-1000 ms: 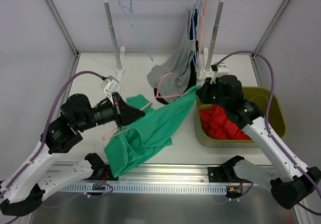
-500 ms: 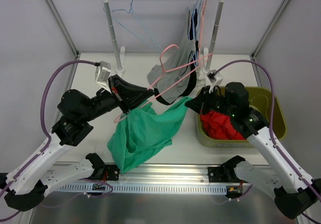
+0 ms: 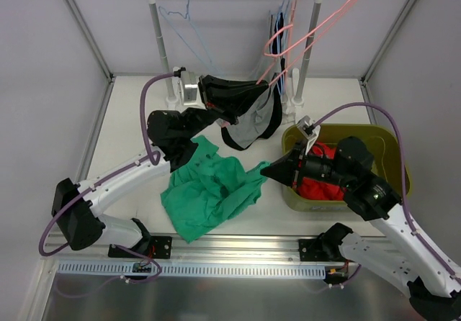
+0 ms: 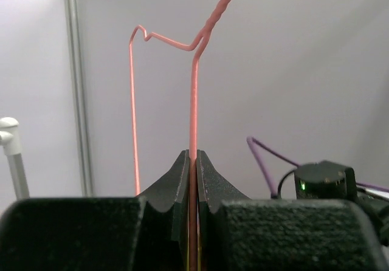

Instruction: Remove the tank top from the hanger

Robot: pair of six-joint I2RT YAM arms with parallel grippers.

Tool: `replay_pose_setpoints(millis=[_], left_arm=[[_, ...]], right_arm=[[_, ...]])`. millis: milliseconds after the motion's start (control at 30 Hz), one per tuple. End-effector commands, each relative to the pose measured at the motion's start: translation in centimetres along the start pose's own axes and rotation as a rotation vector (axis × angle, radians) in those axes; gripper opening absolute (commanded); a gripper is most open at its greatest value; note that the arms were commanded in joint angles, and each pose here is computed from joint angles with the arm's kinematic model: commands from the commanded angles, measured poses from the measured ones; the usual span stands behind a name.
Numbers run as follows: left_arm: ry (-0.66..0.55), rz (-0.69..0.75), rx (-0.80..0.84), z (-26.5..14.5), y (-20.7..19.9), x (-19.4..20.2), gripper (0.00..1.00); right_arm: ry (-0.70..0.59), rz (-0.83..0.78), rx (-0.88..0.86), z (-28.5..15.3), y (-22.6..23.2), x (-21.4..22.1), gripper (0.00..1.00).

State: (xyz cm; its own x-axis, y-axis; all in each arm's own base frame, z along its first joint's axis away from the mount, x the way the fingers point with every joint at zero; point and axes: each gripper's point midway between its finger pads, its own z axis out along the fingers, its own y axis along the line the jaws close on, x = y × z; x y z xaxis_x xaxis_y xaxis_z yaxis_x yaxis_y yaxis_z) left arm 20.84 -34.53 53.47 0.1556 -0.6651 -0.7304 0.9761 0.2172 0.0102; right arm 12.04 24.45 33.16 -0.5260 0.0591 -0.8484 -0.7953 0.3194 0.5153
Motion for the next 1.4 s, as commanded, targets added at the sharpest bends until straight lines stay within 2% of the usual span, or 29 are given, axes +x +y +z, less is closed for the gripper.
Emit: replay_pose_setpoints(millis=[0,67,100,167,200,233,267,333,500,567,633,700,733,767,800,900,1033,1067,1100,1167,1200,1267,1300,1367], left_arm=[[-0.436,0.256,0.085,-0.3,-3.2,-11.1,0.00],[-0.363,0.238,0.049,-0.4,-2.4,-9.5,0.00],[-0.338,0.225,0.038,-1.0,-2.6,-9.0,0.00],[-0.315,0.199,-0.045,-2.1,-2.1,-9.3,0.00],[-0.268,0.167,-0.101,-3.1,-1.3,-7.6,0.00],[-0.250,0.122,-0.161,-3.6,-0.7,-7.2,0.00],[-0.290,0.080,-0.301,-4.9,0.9,-8.9,0.00],[-0.195,0.008,-0.431,-7.0,2.6,-6.1,0.00],[-0.197,-0.041,-0.645,-10.2,5.1,-6.1,0.00],[-0.144,-0.078,-0.812,-11.7,7.5,-4.3,0.00],[-0.133,-0.100,-0.892,-12.0,8.6,-4.0,0.00],[-0.063,-0.092,-0.968,-12.4,9.9,-1.9,0.00],[-0.075,-0.102,-0.995,-11.6,10.4,-2.7,0.00],[0.000,-0.074,-1.072,-12.4,11.6,-0.6,0.00],[-0.013,-0.070,-1.092,-11.5,11.9,-1.8,0.00],[0.019,-0.035,-1.187,-11.6,13.4,-1.3,0.00],[0.064,-0.037,-1.194,-10.2,16.3,-1.1,0.00],[0.070,-0.035,-1.218,-10.9,18.5,-1.7,0.00],[0.110,-0.058,-1.176,-9.5,19.7,-0.8,0.00],[0.145,-0.025,-1.222,-10.4,22.5,0.2,0.00],[0.121,-0.009,-1.216,-9.6,23.0,-1.2,0.00],[0.152,0.013,-1.224,-9.8,24.7,-0.4,0.00],[0.126,0.028,-1.237,-10.0,25.8,-1.9,0.00],[0.170,0.001,-1.229,-10.3,27.3,-0.6,0.00]], right_arm=[[0.060,0.053,0.108,0.9,-3.0,2.6,0.01],[0.093,0.078,0.141,1.4,-4.2,4.2,0.04],[0.103,0.083,0.157,1.8,-4.7,4.7,0.12],[0.129,0.090,0.159,2.3,-5.0,5.8,0.37],[0.137,0.088,0.160,2.6,-5.0,6.2,0.47],[0.137,0.083,0.161,2.8,-5.1,6.3,0.75],[0.138,0.083,0.167,2.9,-5.2,6.4,0.85],[0.127,0.077,0.186,2.9,-5.6,6.3,0.99],[0.106,0.067,0.210,2.7,-5.9,6.1,0.99],[0.098,0.070,0.213,2.5,-5.9,6.0,0.99],[0.086,0.078,0.229,2.4,-6.1,6.0,0.99],[0.067,0.073,0.235,2.0,-6.1,5.8,0.99],[0.066,0.076,0.236,2.0,-6.2,5.9,0.99],[0.062,0.076,0.239,1.8,-6.2,5.9,1.00],[0.049,0.071,0.236,1.6,-6.0,5.7,1.00],[0.043,0.066,0.242,1.2,-6.0,5.7,0.99],[0.030,0.055,0.254,0.7,-6.1,5.6,0.99],[0.032,0.052,0.253,0.7,-6.0,5.7,1.00],[0.033,0.052,0.251,0.7,-6.0,5.7,0.99],[0.037,0.050,0.247,0.6,-5.8,5.6,0.99],[0.040,0.049,0.245,0.5,-5.8,5.7,0.99],[0.038,0.046,0.246,0.3,-5.7,5.7,1.00],[0.041,0.044,0.252,0.2,-5.8,5.8,1.00],[0.034,0.038,0.253,0.0,-5.8,5.7,1.00]])
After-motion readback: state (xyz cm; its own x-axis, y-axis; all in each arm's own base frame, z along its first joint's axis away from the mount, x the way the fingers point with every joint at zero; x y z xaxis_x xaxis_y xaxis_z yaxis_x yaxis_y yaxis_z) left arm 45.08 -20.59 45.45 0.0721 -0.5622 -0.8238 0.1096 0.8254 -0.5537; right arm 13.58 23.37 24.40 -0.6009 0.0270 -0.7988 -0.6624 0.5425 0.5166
